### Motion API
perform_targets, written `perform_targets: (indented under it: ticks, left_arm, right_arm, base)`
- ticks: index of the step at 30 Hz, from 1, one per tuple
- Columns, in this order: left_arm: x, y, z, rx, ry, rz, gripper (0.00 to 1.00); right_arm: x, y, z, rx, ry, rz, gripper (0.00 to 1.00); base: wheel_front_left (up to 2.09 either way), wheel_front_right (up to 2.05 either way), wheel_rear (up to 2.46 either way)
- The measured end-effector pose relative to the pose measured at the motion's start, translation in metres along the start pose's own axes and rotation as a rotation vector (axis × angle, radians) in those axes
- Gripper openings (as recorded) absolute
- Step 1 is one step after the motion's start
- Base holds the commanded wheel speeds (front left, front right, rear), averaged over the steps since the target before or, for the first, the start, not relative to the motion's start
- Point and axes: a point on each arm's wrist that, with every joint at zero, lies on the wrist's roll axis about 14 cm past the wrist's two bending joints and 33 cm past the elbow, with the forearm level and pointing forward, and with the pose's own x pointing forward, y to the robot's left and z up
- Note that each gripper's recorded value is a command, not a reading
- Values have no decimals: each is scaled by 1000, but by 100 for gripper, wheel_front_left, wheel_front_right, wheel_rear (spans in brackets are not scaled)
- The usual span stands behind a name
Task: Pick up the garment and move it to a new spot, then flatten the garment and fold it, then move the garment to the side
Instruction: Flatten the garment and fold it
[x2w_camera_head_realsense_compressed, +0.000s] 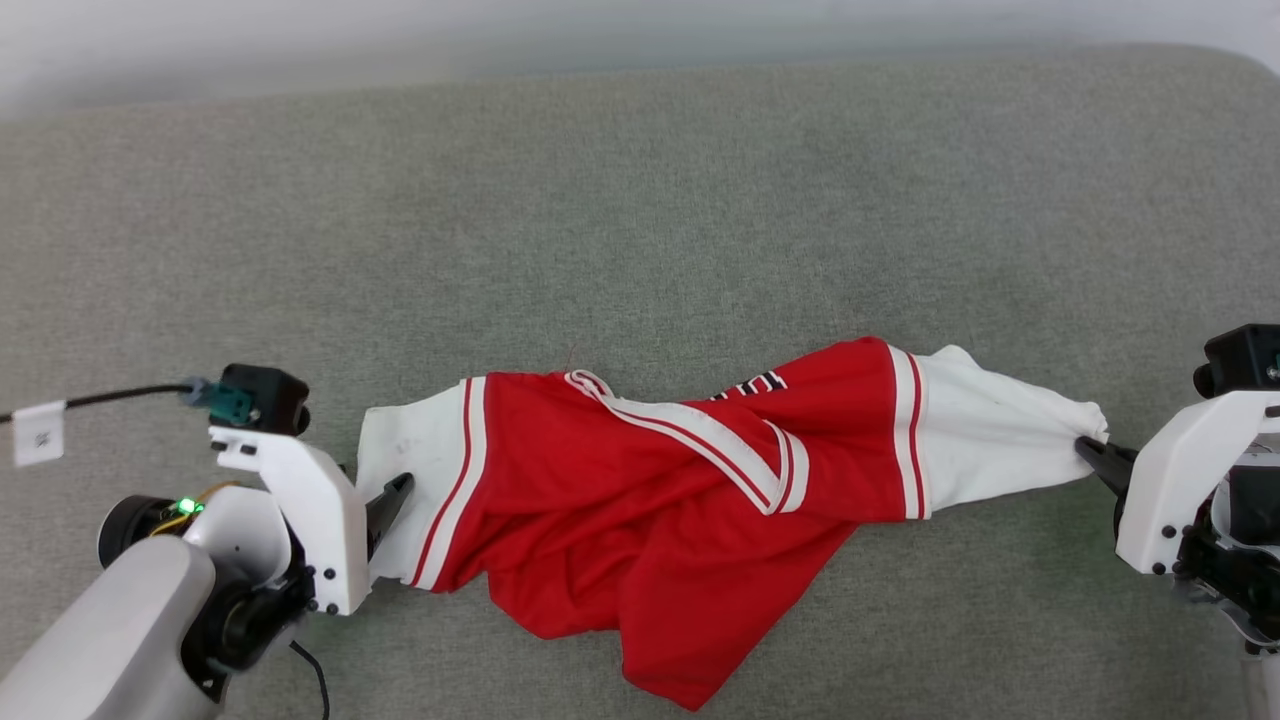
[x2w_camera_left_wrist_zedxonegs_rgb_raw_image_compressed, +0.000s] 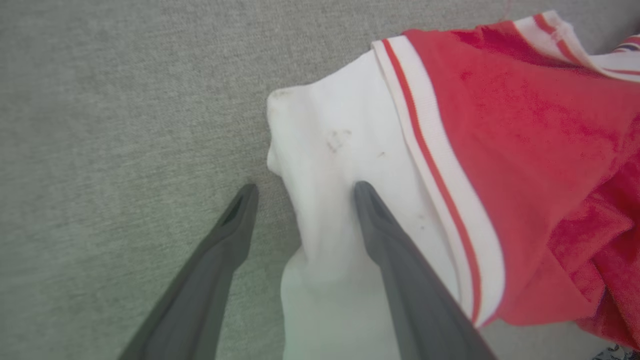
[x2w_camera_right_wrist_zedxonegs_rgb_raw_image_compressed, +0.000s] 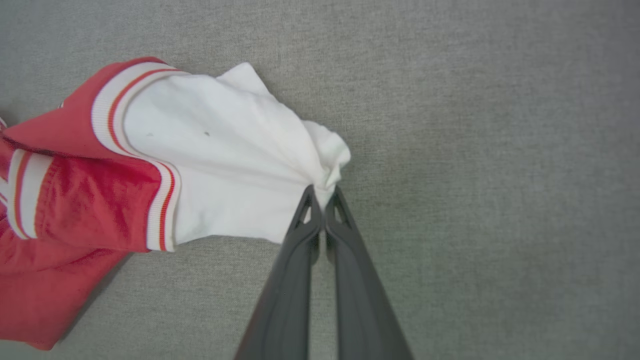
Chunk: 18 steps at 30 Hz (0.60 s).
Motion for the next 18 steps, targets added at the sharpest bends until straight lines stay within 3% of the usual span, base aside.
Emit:
perform_targets:
  ticks: [6,7,10,14,18]
  left_arm:
    - [19,6,-12,36,159,10,100]
    - [21,6,-14,35,190,12,91]
    - [24,5,-18,25,263,10,0]
    - [27,3,-20,20,291,2,0]
    - [28,0,-12,32,211,6,0]
  right_arm:
    - [7,0,-5,8,21,-2,0]
    - [8,0,-6,7,24,-3,0]
    - [8,0,-6,5,21,-2,0]
    - [7,2,-5,1,11,2,0]
    - [4,4,3,-16,-21,6,0]
  base:
    - [0,0,0]
    - [0,0,0]
    - [0,0,0]
    - [0,0,0]
    - [0,0,0]
